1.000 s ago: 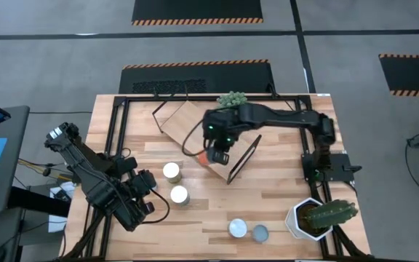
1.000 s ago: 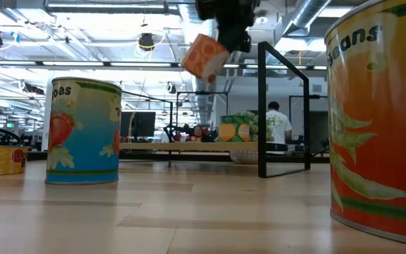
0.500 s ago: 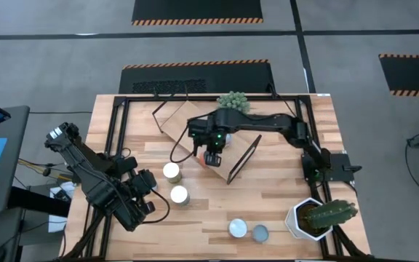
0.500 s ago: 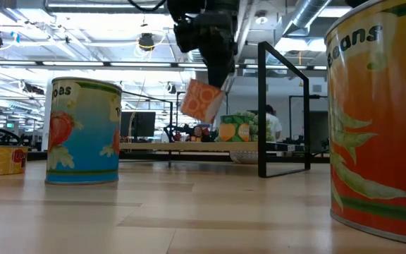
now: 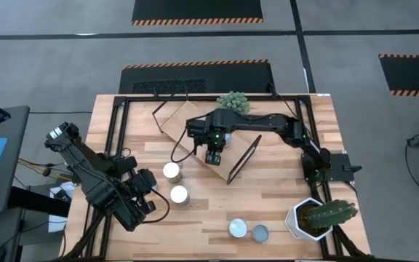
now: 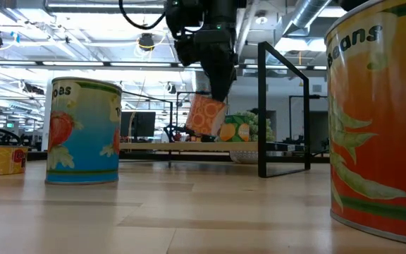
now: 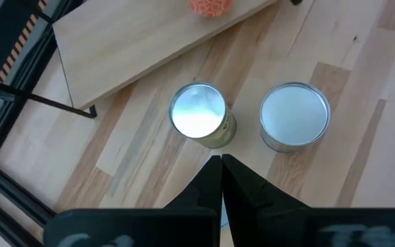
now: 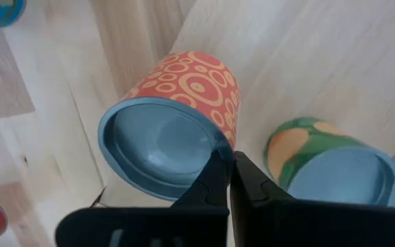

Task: Pick and place cans onto a shelf
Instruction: Put the canned tomato sauce on the shelf

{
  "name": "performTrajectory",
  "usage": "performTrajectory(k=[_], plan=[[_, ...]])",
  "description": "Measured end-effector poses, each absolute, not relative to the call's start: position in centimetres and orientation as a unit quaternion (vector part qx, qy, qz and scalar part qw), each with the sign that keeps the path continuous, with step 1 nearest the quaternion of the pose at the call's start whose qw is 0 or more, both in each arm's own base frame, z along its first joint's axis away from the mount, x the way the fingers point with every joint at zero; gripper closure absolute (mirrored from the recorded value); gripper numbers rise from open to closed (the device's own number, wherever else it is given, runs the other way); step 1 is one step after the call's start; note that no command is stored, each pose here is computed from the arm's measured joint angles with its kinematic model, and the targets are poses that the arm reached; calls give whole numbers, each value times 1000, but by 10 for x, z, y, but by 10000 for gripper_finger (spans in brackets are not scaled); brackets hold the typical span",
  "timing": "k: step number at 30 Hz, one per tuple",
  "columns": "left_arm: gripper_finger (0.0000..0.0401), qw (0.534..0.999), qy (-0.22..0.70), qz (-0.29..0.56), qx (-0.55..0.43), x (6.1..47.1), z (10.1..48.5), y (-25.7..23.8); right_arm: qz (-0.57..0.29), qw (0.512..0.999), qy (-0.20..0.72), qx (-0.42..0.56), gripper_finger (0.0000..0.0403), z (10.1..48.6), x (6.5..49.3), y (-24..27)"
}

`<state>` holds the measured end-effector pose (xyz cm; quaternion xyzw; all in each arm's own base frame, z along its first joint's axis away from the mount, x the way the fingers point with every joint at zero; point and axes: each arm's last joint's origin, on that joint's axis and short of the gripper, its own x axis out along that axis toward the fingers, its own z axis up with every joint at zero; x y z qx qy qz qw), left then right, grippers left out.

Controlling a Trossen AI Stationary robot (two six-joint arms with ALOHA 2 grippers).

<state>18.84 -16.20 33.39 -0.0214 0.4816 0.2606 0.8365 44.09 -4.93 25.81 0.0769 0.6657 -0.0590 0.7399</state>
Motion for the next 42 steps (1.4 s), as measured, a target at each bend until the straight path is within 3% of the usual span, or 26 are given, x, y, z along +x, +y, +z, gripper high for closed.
performTrajectory(k=[12, 42], plan=[[401, 836, 480, 263, -27, 188, 334, -162, -73, 731, 675, 67, 361, 251, 442, -54], [401, 836, 478, 268, -35, 188, 334, -162, -77, 720, 689, 30, 357, 251, 438, -58]])
